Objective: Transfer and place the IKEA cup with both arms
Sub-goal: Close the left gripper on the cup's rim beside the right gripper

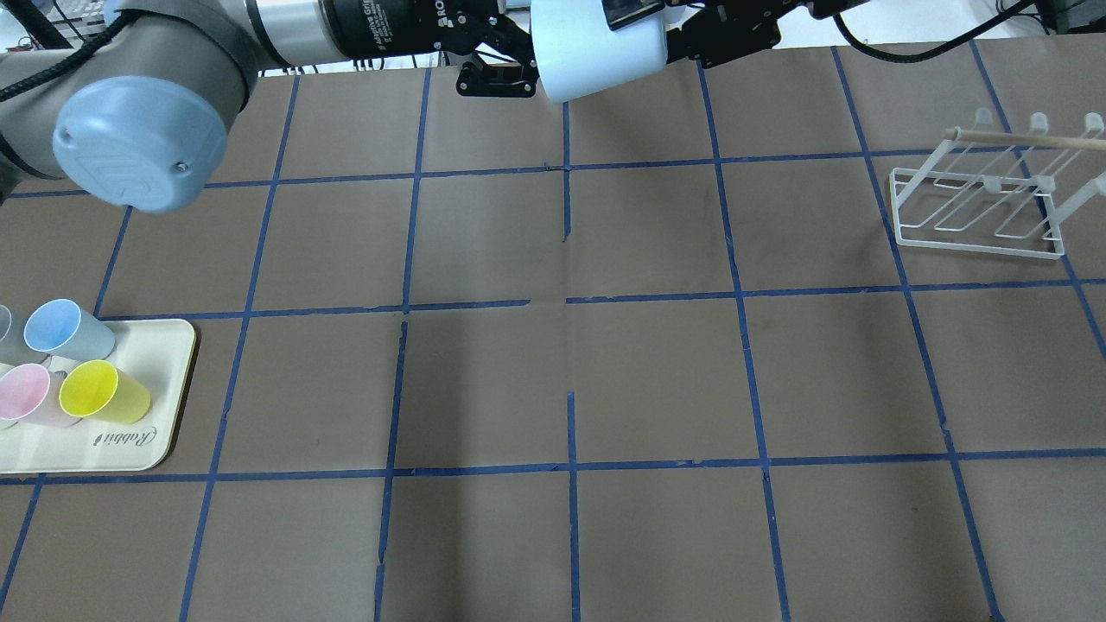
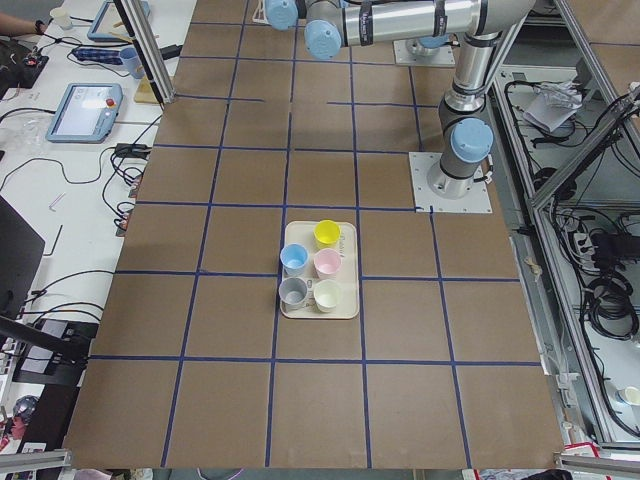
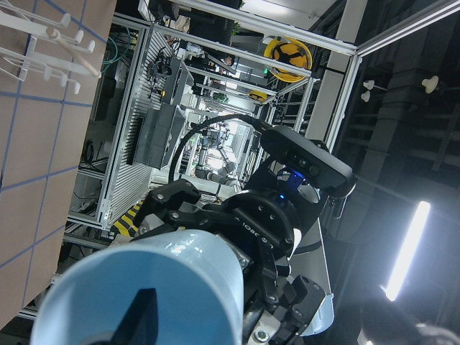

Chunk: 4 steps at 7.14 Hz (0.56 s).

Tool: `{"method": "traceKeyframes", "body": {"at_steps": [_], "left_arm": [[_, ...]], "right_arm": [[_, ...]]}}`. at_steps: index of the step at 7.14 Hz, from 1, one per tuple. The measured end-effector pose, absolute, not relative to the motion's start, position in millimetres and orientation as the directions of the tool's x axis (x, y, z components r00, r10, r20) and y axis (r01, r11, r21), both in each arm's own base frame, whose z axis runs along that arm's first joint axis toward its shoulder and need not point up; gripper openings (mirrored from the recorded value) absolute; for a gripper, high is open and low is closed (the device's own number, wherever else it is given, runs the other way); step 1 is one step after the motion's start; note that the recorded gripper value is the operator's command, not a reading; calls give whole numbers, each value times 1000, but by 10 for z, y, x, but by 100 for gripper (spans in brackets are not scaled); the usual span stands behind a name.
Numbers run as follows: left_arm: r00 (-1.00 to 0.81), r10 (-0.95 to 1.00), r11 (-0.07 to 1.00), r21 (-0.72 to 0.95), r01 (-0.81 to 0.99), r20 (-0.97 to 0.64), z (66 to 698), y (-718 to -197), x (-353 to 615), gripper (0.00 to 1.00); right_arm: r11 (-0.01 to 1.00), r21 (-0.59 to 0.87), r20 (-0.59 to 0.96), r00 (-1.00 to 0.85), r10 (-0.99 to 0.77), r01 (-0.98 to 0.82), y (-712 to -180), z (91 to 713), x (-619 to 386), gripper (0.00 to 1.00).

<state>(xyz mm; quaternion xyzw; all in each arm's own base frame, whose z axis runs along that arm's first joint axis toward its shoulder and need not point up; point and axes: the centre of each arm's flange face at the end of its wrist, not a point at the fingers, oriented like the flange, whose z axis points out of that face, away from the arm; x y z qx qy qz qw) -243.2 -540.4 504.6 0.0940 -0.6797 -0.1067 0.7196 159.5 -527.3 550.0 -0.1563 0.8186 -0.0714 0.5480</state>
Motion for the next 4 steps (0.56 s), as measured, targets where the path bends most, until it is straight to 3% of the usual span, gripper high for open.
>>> {"method": "traceKeyframes", "body": {"at_steps": [4], "left_arm": [[54,-245,969,244,30,968,5064,-5403,-2451,40]], "right_arm": [[937,-302,-869,-355,-346,-174,-5250,5582,1575,47]]}}
